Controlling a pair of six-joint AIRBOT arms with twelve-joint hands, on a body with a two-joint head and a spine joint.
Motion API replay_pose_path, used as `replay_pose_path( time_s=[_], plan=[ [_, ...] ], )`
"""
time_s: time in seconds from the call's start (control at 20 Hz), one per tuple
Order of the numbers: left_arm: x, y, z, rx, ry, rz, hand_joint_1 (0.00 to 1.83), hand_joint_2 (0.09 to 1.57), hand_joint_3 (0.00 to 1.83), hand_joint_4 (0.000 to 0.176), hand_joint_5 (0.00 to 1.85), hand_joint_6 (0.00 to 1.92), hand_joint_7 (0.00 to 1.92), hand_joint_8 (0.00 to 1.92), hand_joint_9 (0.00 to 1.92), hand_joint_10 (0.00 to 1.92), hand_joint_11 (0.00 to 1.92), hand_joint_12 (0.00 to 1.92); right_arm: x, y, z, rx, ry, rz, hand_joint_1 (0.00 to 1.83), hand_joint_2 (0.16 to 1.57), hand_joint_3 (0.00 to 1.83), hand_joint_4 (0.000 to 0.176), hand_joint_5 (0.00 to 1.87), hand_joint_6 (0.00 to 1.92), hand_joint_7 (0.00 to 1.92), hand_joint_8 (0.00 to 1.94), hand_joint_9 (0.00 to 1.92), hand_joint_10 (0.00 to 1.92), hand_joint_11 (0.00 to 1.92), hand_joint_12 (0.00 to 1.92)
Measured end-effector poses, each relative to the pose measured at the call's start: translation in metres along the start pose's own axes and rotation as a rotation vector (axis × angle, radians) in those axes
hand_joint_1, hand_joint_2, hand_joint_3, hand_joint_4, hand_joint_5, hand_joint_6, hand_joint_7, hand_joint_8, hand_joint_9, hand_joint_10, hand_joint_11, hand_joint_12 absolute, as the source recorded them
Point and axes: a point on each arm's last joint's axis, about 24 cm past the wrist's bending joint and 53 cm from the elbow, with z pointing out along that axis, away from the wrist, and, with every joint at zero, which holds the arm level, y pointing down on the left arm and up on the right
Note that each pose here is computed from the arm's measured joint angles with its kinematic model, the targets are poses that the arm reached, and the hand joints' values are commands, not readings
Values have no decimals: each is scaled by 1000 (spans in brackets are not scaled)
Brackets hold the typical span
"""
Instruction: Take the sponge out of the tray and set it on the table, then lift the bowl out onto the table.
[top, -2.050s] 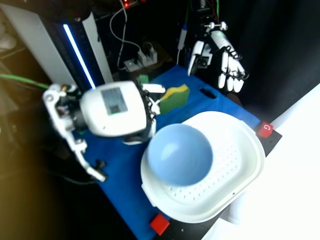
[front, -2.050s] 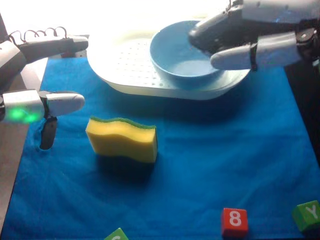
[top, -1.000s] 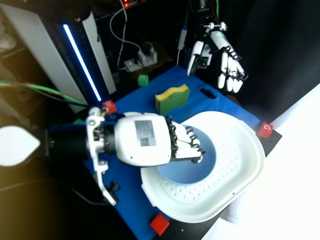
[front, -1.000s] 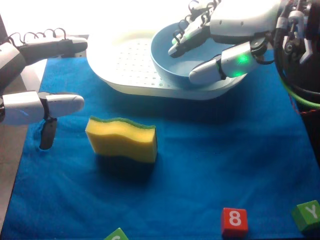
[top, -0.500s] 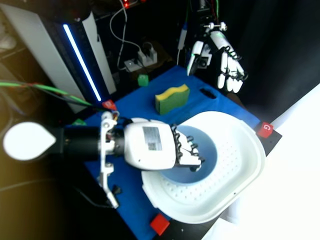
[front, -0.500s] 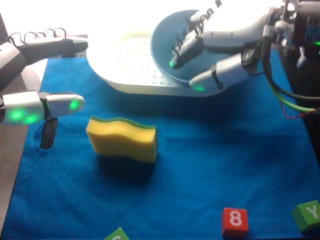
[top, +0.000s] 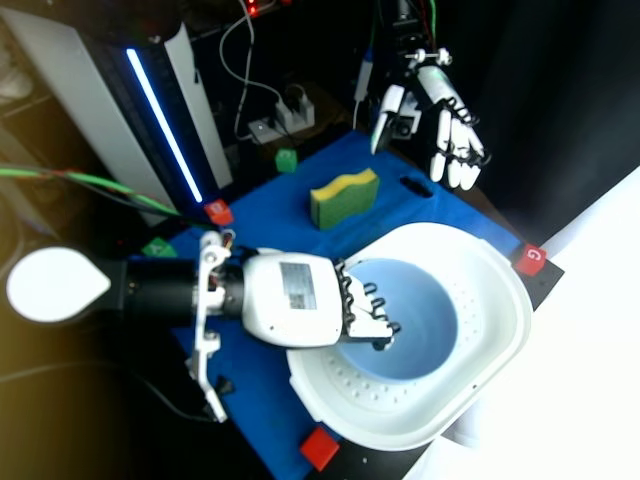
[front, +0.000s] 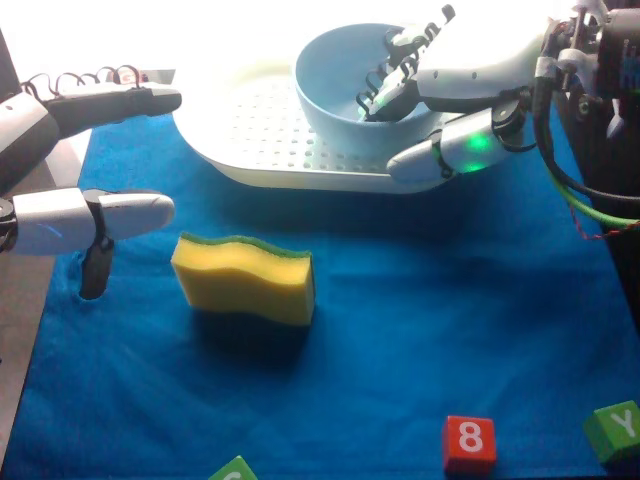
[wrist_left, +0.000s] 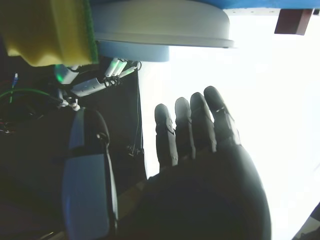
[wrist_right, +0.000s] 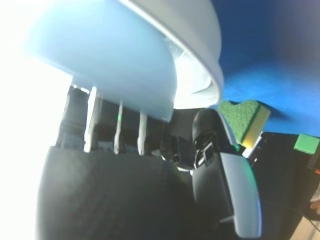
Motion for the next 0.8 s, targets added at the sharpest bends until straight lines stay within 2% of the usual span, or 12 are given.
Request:
replay_pose_path(
  time_s=[0.05,0.2,0.3,0.45,0.5,0.65,0.7,0.8],
  plan=[
    [0,1,0,-2,0,-2,784,1032,1,47,473,0,363,0,284,0,0,794,0,0,1,-1,-1,2,41,1369,8,0,561,0,514,0,574,3,103,1076],
    [2,1,0,-4,2,-5,788,1033,3,50,476,0,358,0,281,0,0,816,-5,-6,1,9,-16,14,111,1373,1,0,575,2,537,3,589,4,140,1055],
    [3,2,0,-5,5,-5,770,1034,2,42,471,0,352,0,280,0,0,833,-11,-15,1,29,-31,22,173,1361,0,0,582,3,550,4,585,2,128,1055],
    [3,2,0,-4,4,-7,772,1033,1,33,461,0,347,0,280,1,0,850,-13,-19,3,40,-39,28,137,1366,3,0,549,1,540,0,592,0,107,1108],
    [4,2,0,-3,7,-8,765,1030,0,42,466,2,350,1,283,1,0,869,-13,-20,4,44,-41,31,103,1374,5,0,538,2,540,0,589,0,100,1101],
    [5,2,0,-3,7,-11,749,1028,0,51,452,0,342,1,273,1,0,835,-13,-24,9,63,-45,34,163,1365,0,0,525,1,550,2,589,3,101,1092],
    [5,2,0,-3,7,-11,749,1027,0,42,454,1,347,2,281,3,0,846,-13,-26,11,71,-47,37,136,1364,0,0,542,6,569,6,610,9,130,1086],
    [6,2,0,-3,8,-11,747,1029,0,44,461,3,358,4,288,4,0,863,-12,-29,16,85,-49,39,26,1377,5,0,523,0,542,1,582,2,106,1069]
  ],
)
